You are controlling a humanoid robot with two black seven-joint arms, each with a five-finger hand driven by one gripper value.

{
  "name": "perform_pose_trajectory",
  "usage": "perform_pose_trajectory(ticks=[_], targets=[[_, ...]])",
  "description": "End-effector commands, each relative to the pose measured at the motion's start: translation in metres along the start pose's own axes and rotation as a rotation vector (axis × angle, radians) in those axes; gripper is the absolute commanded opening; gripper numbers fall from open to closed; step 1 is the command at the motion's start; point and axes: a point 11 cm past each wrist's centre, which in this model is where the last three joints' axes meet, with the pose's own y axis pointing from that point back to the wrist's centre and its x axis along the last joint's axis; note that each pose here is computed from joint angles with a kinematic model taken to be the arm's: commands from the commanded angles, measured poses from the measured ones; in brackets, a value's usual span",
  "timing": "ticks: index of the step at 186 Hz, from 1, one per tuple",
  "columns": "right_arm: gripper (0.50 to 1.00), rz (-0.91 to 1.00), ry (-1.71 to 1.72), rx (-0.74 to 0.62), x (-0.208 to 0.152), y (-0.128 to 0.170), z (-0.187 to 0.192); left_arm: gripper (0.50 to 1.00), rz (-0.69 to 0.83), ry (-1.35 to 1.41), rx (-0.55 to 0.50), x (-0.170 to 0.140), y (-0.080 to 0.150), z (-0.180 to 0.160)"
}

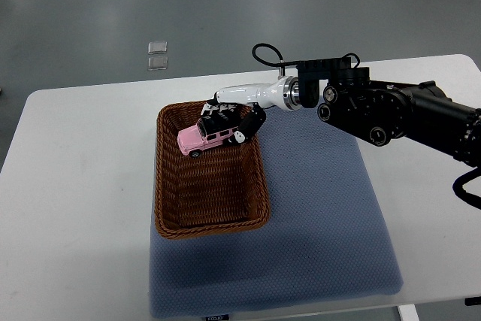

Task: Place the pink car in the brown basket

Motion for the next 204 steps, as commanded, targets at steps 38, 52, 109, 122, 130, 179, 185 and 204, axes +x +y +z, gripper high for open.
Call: perform_pose_trajectory(ticks=[38,52,109,122,130,179,185,204], targets=[[0.921,0.023,-0.035,-0.023,-0.005,0.006,0.015,1.000,0.000,0.001,0.000,0.000,0.000,0.000],[0.919,0.040,-0.039,-0.040,0.001,0.011,0.021,1.000,0.000,0.000,0.000,0.000,0.000,0.000],[0.919,0.263,-0.321,-0.062,0.040,0.062,0.063,1.000,0.001,0.001,0.000,0.000,0.000,0.000],[0.919,0.300,-0.391,-0.072,0.042,0.075,0.075,1.000,0.000,0.000,0.000,0.000,0.000,0.000],[0.921,0.325,-0.445,-0.069,0.041,0.081,0.081,1.000,0.000,0.000,0.000,0.000,0.000,0.000],[0.921,0.553,-0.971,-0.012,0.001,0.111,0.132,1.000,0.000,0.001,0.000,0.000,0.000,0.000],[0.919,0.576,-1.043,-0.008,-0.006,0.113,0.138,1.000,0.000,0.000,0.000,0.000,0.000,0.000],[0.921,0.677,-1.277,0.038,-0.016,0.122,0.153,1.000,0.001,0.001,0.000,0.000,0.000,0.000]])
